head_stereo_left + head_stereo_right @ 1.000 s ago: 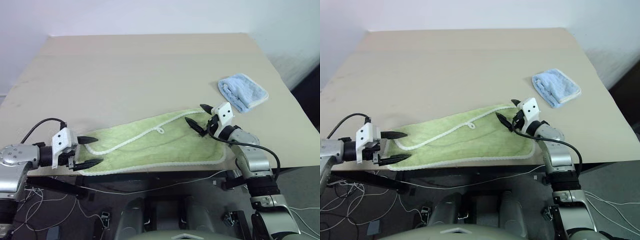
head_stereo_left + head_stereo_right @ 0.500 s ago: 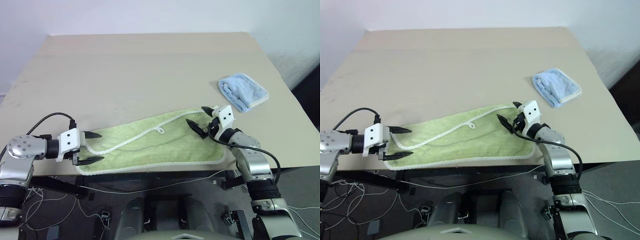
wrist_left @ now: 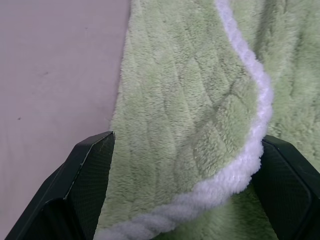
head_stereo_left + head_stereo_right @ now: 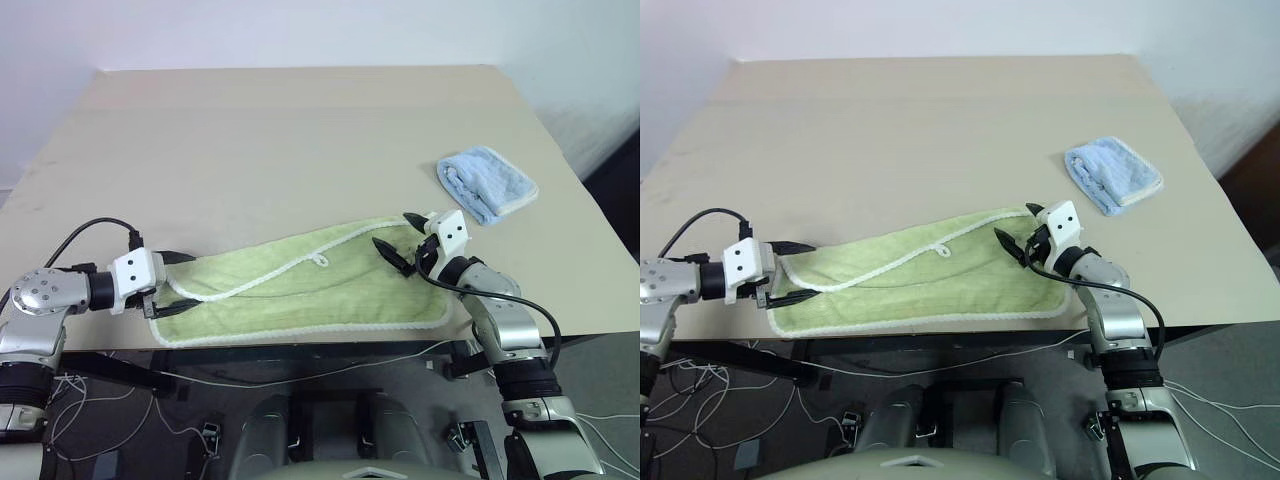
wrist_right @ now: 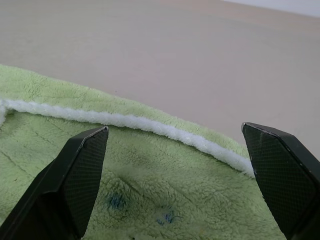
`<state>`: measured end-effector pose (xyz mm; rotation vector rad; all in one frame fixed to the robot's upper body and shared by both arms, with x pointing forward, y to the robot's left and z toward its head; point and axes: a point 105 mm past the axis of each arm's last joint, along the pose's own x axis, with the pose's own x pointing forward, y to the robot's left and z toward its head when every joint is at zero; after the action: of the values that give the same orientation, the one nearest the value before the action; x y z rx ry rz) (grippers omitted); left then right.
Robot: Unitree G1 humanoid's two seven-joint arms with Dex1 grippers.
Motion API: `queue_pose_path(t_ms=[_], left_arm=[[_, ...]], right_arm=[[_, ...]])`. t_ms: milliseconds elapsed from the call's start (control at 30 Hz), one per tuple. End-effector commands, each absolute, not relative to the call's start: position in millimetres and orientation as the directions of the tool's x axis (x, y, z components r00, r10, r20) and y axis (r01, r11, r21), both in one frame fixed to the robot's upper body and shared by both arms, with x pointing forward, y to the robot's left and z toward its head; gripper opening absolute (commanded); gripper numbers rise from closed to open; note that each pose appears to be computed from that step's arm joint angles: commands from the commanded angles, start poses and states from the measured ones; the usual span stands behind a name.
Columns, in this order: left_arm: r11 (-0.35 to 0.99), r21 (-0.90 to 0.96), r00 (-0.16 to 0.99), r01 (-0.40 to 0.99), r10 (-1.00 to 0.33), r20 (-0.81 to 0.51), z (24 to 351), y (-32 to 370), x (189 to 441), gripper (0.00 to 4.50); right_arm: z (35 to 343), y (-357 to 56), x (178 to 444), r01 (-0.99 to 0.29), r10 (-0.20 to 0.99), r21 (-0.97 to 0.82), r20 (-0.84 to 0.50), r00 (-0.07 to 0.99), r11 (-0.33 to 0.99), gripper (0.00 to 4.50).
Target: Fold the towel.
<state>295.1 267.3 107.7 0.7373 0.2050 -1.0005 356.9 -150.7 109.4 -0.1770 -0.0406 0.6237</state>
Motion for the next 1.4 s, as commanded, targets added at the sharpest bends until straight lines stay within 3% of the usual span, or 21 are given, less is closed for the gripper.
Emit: queue_pose_path(t_ms=[33, 167, 467, 533, 733, 1033, 1400], left_arm=[[0.307, 0.459, 0.52, 0.833, -0.716, -0.465, 114, 266, 290, 4.19], [0.283, 0.444, 0.492, 0.85, -0.727, -0.479, 114, 266, 285, 3.66], [0.268, 0.409, 0.457, 0.872, -0.746, -0.485, 116, 264, 281, 0.52], [0.267, 0.402, 0.452, 0.876, -0.748, -0.486, 116, 264, 280, 0.04], [0.345, 0.32, 0.46, 0.882, -0.776, -0.431, 122, 261, 281, 0.04], [0.505, 0.193, 0.541, 0.841, -0.789, -0.291, 140, 264, 287, 0.04], [0.548, 0.191, 0.58, 0.815, -0.768, -0.273, 138, 268, 283, 0.04]], right_arm=[[128, -150, 358, -0.569, 0.591, -0.22, 0.044, 0.806, 0.792, 4.5], [128, -150, 358, -0.569, 0.591, -0.22, 0.043, 0.806, 0.792, 4.5], [126, -147, 358, -0.571, 0.592, -0.214, 0.044, 0.805, 0.793, 4.5], [126, -147, 358, -0.571, 0.591, -0.213, 0.043, 0.805, 0.793, 4.5], [129, -147, 356, -0.573, 0.6, -0.249, 0.039, 0.799, 0.781, 4.5], [138, -177, 365, -0.5, 0.56, -0.581, -0.088, 0.824, 0.643, 4.5], [128, -204, 393, -0.429, 0.474, -0.762, -0.183, 0.861, 0.485, 4.5]])
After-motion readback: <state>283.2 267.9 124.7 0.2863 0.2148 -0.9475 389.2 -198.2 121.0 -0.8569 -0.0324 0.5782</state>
